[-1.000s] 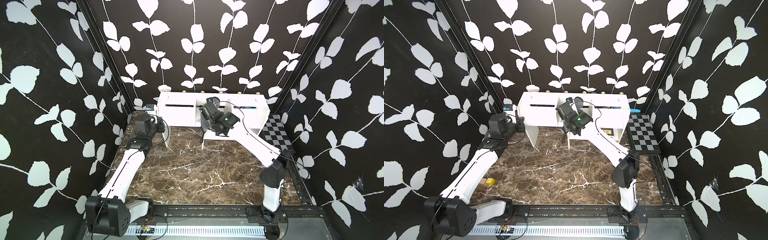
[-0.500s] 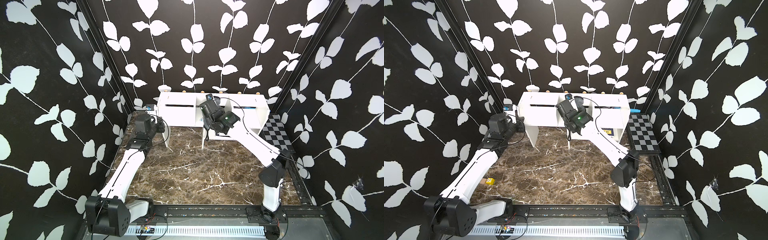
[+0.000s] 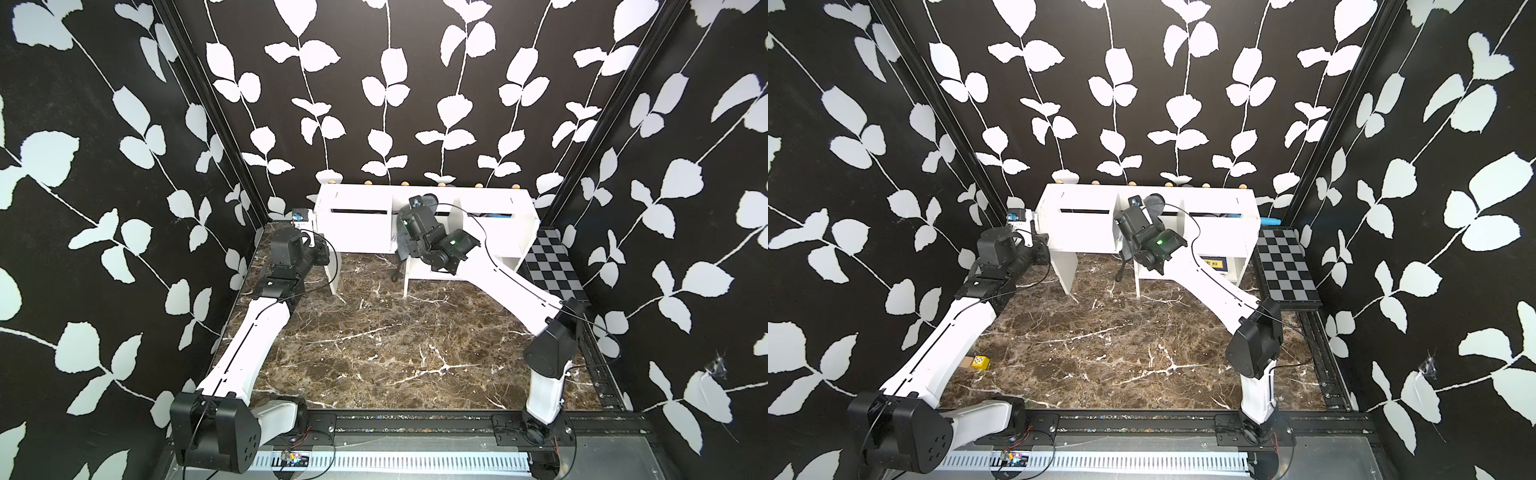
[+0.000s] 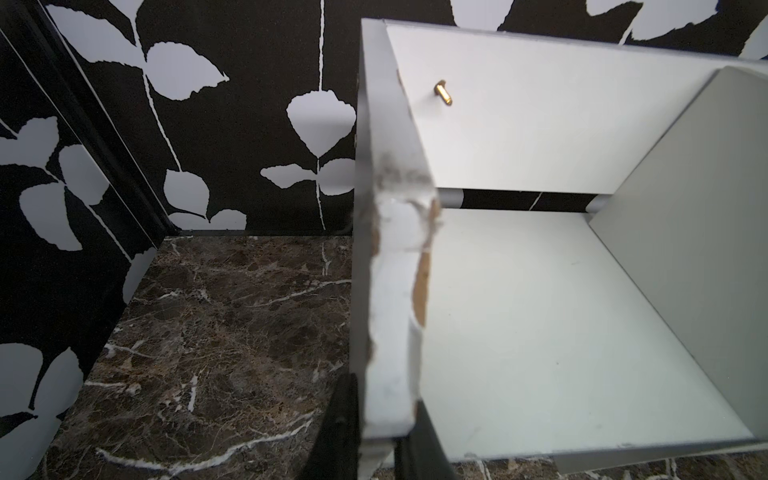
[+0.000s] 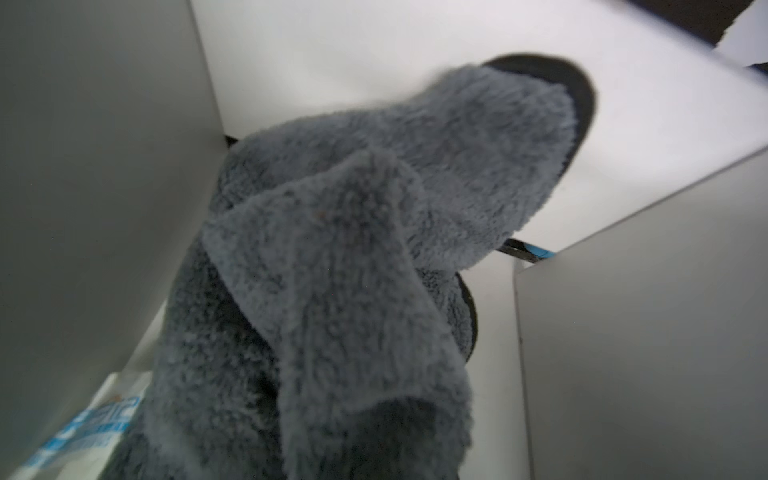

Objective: Wipe the bookshelf clean with a cloth
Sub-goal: Wipe the dust from the shelf.

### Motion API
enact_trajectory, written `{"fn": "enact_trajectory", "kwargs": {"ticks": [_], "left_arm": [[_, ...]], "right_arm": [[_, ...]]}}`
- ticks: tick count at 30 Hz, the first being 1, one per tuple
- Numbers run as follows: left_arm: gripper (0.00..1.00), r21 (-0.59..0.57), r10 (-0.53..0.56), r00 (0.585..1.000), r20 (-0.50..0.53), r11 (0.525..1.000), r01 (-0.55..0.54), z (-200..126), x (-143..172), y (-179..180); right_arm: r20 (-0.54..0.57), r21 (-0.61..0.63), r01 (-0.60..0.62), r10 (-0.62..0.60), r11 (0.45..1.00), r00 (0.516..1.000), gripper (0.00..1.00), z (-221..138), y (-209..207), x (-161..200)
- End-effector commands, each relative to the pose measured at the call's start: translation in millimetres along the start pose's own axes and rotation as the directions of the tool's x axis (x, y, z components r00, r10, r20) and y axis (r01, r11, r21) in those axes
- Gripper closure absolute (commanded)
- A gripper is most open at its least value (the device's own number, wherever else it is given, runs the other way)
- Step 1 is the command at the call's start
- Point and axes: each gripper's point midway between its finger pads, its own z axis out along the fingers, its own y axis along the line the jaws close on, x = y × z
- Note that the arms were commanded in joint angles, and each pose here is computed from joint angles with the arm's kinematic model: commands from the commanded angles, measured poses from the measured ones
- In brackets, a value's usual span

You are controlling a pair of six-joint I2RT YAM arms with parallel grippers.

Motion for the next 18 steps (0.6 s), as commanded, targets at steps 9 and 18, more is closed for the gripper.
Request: {"fn": "enact_trajectory", "kwargs": {"ticks": [9,18], "left_arm": [[1.00,0.161,-0.052,0.994,0.096,0.986,0.036,-19.3,-30.0,-36.4],[1.00,0.161,-0.051,0.994,0.093,0.986,0.036,-18.7,-29.3,-36.2]], "right_arm": [[0.014,0.107,-0.047,0.046,0.993,0.999,1.00,-5.6,-44.1,-31.5],[0.003,-0.046,0.045,-0.045,0.998,0.999,1.00,-0.3,3.9,-23.3]]}}
